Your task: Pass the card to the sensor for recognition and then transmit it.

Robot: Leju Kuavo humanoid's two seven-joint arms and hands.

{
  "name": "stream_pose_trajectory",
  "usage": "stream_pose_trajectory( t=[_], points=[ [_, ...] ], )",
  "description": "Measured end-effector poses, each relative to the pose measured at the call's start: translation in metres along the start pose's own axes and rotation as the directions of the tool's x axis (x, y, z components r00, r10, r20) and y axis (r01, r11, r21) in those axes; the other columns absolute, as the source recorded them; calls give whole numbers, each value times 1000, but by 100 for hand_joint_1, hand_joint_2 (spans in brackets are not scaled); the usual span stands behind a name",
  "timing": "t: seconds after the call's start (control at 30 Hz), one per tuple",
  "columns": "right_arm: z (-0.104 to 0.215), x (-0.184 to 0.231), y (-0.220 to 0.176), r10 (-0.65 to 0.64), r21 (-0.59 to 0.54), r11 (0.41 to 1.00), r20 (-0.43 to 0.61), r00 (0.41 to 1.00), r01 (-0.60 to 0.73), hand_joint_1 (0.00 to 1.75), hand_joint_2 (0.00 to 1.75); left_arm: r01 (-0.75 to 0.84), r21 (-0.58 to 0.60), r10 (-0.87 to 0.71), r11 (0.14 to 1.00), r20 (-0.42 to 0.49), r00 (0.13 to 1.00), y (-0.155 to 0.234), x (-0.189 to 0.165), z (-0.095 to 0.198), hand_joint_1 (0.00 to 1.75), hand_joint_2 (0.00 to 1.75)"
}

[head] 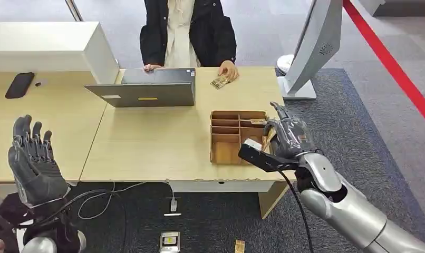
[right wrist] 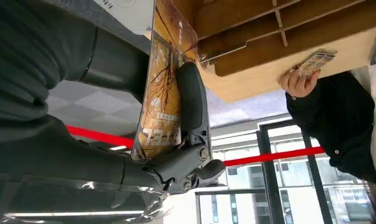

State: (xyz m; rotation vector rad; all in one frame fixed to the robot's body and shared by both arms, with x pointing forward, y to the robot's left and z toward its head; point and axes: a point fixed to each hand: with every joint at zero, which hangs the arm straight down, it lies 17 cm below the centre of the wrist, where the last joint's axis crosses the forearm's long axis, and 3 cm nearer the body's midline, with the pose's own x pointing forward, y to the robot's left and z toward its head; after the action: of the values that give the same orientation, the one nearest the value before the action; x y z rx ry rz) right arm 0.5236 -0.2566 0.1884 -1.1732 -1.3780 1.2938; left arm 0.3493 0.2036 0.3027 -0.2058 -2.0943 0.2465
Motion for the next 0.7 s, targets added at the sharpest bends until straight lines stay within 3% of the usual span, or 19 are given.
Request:
stream_pose_trajectory(
  t=[0.7],
  points=[
    [-12, -17, 84, 21, 202, 979, -73, 997, -6, 175, 175, -14, -77, 15, 997, 15, 1000, -16, -2, -13, 0, 0]
  ],
)
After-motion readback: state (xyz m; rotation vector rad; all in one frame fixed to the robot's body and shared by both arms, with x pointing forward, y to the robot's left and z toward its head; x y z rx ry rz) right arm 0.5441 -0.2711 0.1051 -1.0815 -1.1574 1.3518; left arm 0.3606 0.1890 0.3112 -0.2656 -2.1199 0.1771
